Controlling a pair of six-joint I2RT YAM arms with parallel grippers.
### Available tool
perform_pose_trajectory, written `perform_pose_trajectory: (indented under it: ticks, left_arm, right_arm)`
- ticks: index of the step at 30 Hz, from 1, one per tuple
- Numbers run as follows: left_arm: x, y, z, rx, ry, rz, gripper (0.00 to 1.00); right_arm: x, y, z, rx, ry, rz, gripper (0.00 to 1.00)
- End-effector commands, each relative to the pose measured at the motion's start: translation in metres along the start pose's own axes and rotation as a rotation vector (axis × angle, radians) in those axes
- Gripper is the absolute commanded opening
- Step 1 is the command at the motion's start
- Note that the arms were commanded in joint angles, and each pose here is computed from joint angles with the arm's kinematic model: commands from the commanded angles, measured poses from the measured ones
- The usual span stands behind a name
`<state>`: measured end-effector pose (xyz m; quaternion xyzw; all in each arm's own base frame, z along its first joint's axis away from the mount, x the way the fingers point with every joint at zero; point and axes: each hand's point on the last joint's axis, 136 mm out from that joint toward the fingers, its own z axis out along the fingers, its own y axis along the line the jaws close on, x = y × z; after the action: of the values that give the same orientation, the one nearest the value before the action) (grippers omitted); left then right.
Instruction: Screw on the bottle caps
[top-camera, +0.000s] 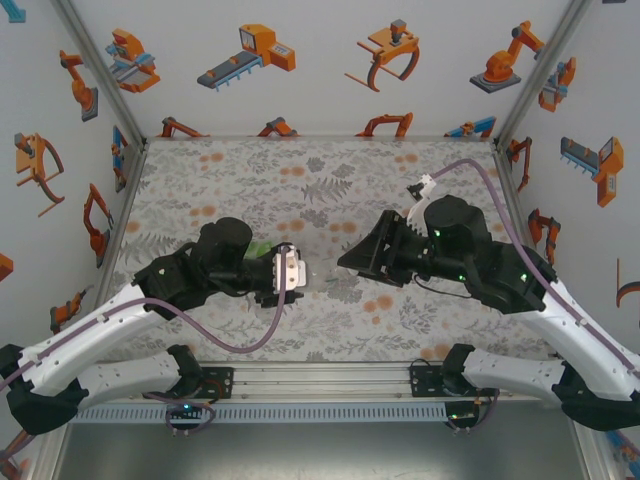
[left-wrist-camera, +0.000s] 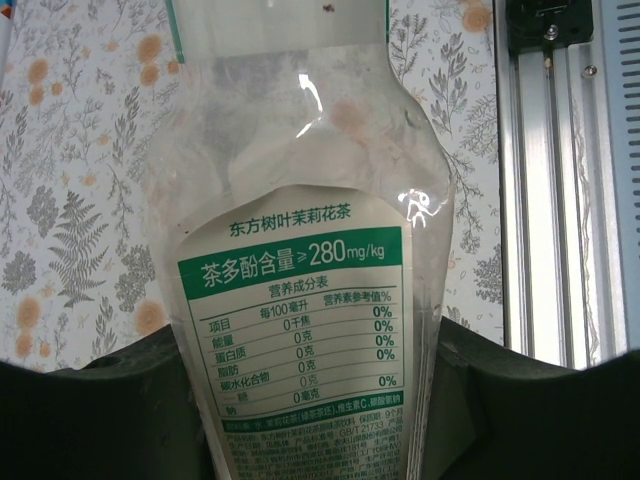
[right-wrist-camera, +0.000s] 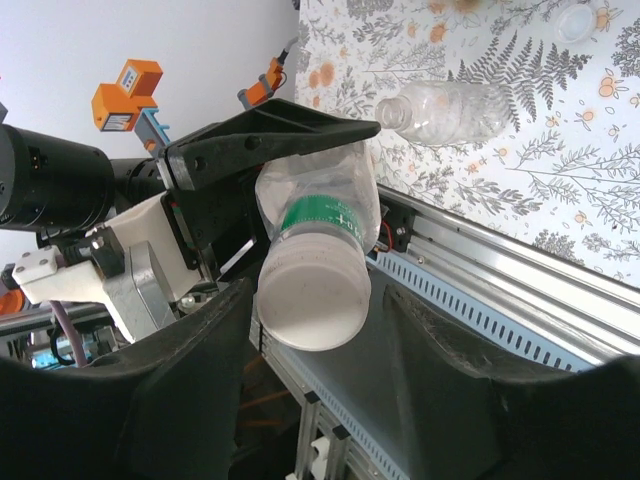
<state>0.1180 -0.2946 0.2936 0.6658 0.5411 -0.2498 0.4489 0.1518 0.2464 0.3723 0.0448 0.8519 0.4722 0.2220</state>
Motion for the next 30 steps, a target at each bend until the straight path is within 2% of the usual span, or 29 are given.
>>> perform_pose_trajectory:
  ticks: [1,5,9,13,27,28,30]
  left_arm:
    - [-0.0142,0.0007,-0.0031,0.004,-0.046,0.035,0.00]
    - [-0.0139,0.0009,-0.0025,0.004,-0.044,0.034,0.00]
    - [-0.0158,0.0001,-0.0032,0.009,-0.052,0.037,0.00]
    - [-0.0156,0.0003,-0.0033,0.008,-0.051,0.037,0.00]
    - [-0.0168,-0.0028,-0.0025,0.026,-0.061,0.041,0.00]
    - [-0.0163,-0.0026,-0.0023,0.025,-0.059,0.042,0.01]
    - [-0.0162,-0.0017,-0.0022,0.021,-0.057,0.041,0.08]
  right_arm:
    - [-0.0066,0.0061,-0.0046,-0.012,-0.028,-0.001,0.52]
    - [-0.0057,0.0041,-0.0037,-0.006,-0.025,-0.001,0.49]
    - [-0.0057,0.0023,-0.0019,0.002,-0.024,0.000,0.54]
    - [-0.0055,0.0016,-0.0006,0.006,-0.023,-0.002,0.54]
    - [-0.0069,0.0020,0.0032,0.010,-0.025,-0.023,0.43]
    - [-0.0070,0.0022,0.0037,0.011,-0.024,-0.026,0.41]
    - [-0.0067,0.0026,0.0045,0.011,-0.020,-0.025,0.37]
